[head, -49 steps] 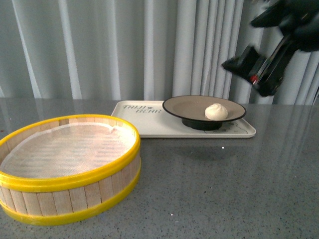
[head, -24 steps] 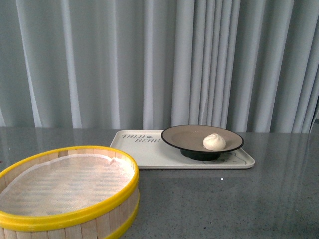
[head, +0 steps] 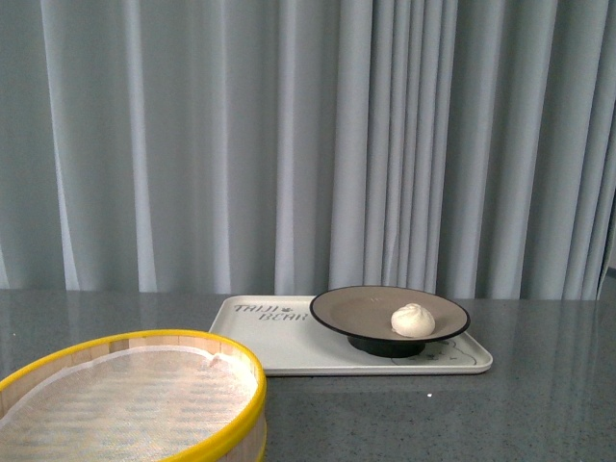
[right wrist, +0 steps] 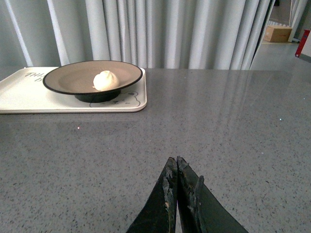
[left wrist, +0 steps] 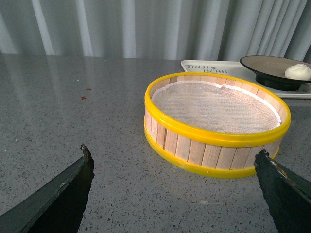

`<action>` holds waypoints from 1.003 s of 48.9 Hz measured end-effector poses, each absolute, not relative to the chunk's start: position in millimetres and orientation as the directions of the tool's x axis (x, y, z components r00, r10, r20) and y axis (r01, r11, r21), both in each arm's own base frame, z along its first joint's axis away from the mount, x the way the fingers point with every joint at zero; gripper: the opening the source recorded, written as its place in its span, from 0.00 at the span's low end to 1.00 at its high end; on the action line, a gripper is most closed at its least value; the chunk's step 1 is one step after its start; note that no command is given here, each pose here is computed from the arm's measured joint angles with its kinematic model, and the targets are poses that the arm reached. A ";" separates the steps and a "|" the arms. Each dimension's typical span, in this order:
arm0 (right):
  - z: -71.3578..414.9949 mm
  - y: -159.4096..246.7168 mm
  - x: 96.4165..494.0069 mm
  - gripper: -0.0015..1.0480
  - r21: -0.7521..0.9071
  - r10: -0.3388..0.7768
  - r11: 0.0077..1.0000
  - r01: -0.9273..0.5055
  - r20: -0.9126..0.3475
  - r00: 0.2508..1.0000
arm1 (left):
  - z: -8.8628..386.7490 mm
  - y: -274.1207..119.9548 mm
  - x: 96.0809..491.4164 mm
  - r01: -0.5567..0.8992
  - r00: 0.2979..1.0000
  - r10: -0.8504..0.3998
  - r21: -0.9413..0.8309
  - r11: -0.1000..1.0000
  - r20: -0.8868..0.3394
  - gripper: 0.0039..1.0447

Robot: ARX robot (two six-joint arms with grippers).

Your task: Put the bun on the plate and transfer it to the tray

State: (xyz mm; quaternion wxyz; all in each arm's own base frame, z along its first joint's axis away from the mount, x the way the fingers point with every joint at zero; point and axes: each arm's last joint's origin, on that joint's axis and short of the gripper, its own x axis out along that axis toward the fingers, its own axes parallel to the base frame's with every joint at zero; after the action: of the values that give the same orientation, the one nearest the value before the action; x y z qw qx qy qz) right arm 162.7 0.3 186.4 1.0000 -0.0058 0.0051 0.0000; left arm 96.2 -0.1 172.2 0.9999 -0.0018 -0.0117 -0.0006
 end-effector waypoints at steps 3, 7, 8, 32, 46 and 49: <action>183.5 0.3 157.4 0.02 -0.012 0.000 1.000 -0.001 -0.011 1.000 | 172.2 -0.1 96.2 0.001 1.000 -0.001 -0.004 1.000 0.023 0.94; 180.3 0.3 151.3 0.02 -0.011 0.000 1.000 -0.001 -0.012 1.000 | 172.2 -0.1 96.2 0.001 1.000 -0.001 -0.004 1.000 0.023 0.94; 179.9 0.3 150.6 0.02 -0.011 0.000 1.000 -0.001 -0.012 1.000 | 172.2 -0.1 96.2 0.001 1.000 -0.001 -0.004 1.000 0.023 0.94; 165.7 0.2 129.9 0.02 -0.011 0.000 1.000 0.000 -0.006 1.000 | 172.2 -0.1 96.2 0.001 1.000 -0.001 -0.004 1.000 0.023 0.94; 167.8 0.2 121.7 0.02 -0.011 0.000 1.000 0.000 0.004 1.000 | 172.2 -0.1 96.2 0.001 1.000 -0.001 -0.004 1.000 0.023 0.94; 167.9 0.2 120.2 0.02 -0.011 0.000 1.000 0.000 0.004 1.000 | 172.2 -0.1 96.2 0.001 1.000 -0.001 -0.004 1.000 0.023 0.94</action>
State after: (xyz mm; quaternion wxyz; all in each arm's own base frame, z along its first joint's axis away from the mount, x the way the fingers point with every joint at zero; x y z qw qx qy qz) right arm 120.2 0.2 167.9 1.0000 -0.0054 -0.0020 0.0002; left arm 96.2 -0.1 172.2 0.9999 -0.0018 -0.0117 -0.0004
